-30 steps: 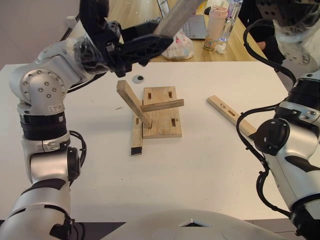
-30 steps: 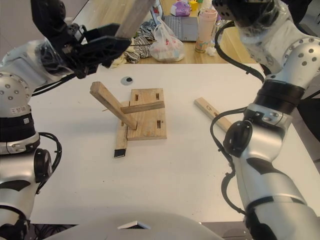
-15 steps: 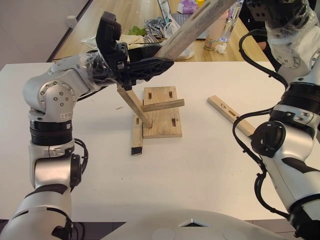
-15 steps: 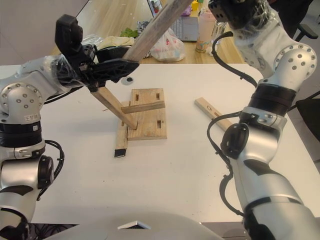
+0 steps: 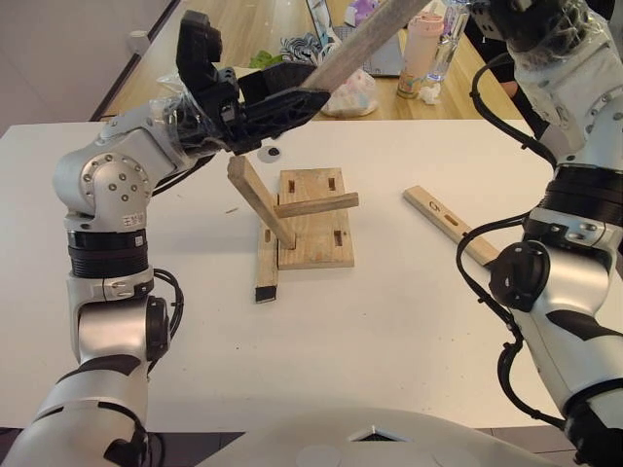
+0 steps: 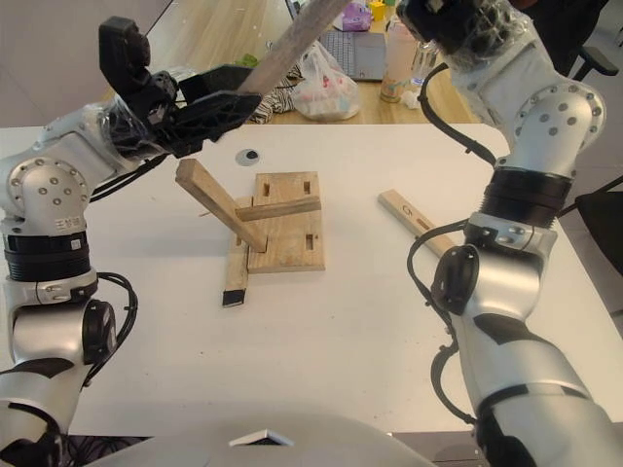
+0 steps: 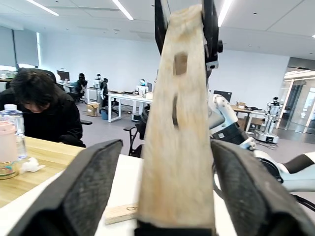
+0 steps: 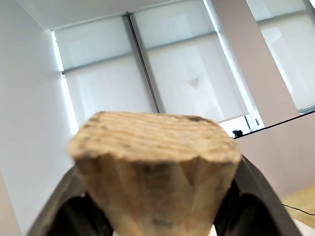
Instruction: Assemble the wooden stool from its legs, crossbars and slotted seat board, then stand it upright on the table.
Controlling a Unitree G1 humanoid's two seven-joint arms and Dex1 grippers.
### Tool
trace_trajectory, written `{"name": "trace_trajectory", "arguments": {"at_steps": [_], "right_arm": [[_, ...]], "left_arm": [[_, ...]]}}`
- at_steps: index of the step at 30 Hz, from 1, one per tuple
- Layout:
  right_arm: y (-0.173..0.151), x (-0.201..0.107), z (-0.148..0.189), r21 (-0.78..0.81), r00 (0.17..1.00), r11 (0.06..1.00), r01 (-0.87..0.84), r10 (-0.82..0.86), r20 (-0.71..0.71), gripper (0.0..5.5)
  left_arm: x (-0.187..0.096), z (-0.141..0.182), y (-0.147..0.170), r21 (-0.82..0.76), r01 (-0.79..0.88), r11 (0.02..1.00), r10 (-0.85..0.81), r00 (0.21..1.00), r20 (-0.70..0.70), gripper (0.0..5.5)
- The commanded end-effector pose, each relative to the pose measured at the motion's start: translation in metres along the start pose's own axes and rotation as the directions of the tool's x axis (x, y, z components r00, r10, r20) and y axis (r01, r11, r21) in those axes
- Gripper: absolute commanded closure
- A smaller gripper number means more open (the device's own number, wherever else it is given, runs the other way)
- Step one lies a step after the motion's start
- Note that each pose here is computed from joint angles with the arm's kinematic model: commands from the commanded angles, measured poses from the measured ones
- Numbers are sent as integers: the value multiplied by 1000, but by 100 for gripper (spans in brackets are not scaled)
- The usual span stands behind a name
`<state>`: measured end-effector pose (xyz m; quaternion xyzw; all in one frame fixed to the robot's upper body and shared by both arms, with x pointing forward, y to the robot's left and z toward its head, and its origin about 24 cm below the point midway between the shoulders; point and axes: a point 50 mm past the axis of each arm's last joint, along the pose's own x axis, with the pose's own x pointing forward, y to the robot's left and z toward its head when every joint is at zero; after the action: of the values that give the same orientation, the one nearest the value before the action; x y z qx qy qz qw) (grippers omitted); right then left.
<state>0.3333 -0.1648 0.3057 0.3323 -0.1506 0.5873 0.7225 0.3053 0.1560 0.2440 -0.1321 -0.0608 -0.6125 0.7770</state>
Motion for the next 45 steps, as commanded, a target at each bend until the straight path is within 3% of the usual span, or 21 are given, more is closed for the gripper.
{"name": "trace_trajectory", "arguments": {"at_steps": [1,5,13,22,32,38,41,45], "right_arm": [[-11,-15,11,-102,997,991,82,-82,8,346],[-29,-37,-3,-182,983,969,164,-177,-53,346],[-57,-87,-69,-208,923,944,258,-305,-237,346],[-61,-100,-92,-89,921,949,303,-316,-227,346],[-69,-128,-120,-93,861,919,382,-391,-326,346],[-56,-118,-112,-188,824,960,210,-277,-494,346],[-44,-113,-122,-223,734,974,43,-182,-654,346],[-36,-106,-123,-231,654,969,-85,-120,-747,347]], "left_arm": [[-6,16,3,21,-37,999,35,997,76,149],[-24,28,11,-4,-122,992,121,976,182,146],[-29,24,16,-28,-151,988,154,970,187,146],[-32,21,19,-52,-174,983,181,964,194,146],[-32,17,19,-70,-182,981,192,962,192,146],[-31,8,15,-78,-206,975,217,960,179,146],[-30,-1,12,-87,-215,973,227,959,169,146],[-28,-13,7,-104,-226,969,240,958,155,146]]}}
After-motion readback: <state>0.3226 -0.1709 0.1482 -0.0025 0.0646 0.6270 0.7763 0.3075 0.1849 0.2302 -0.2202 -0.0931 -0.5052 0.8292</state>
